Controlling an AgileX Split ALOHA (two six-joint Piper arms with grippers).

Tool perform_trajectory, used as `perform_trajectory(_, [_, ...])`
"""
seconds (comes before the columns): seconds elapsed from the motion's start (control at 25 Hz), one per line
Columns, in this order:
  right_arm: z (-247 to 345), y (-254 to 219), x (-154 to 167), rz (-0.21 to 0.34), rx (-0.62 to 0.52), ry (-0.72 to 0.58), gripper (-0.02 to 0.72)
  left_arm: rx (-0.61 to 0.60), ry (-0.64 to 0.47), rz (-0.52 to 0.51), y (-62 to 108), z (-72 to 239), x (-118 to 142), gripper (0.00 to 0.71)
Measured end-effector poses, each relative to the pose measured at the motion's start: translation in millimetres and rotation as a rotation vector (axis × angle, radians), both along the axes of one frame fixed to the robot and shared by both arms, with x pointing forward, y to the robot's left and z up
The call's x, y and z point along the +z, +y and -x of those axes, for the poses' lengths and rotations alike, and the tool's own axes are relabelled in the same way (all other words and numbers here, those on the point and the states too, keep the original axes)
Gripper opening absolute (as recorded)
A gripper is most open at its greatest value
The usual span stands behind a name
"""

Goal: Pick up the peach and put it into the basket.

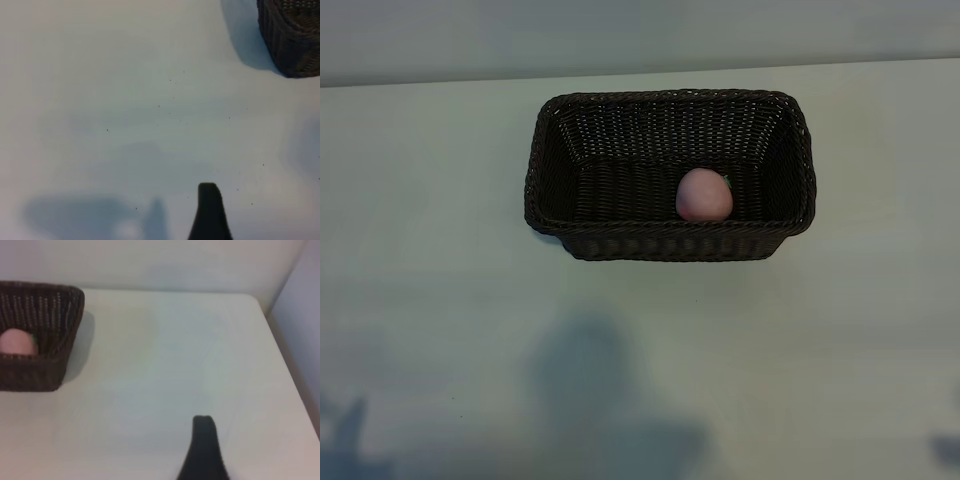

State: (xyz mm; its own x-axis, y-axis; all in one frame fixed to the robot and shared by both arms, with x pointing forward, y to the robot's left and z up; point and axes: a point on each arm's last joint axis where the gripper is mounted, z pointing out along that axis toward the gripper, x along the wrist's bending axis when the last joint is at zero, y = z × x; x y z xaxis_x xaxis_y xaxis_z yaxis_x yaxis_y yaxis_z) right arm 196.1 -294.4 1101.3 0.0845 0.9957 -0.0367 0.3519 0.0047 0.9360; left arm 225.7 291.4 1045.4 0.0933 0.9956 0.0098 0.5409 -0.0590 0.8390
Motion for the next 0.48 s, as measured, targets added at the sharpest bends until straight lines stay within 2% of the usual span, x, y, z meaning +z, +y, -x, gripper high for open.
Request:
perform_trajectory(0.36, [-26.5, -2.1, -47.0, -0.023, 0.004, 0.184, 0.54, 0.0, 0.0, 0.0, 0.0, 0.0, 0.0, 0.531])
perform_trajectory(0.48, [-29.0, -2.4, -50.0, -0.023, 0.004, 0.186, 0.54, 0.0, 0.0, 0.0, 0.0, 0.0, 0.0, 0.531])
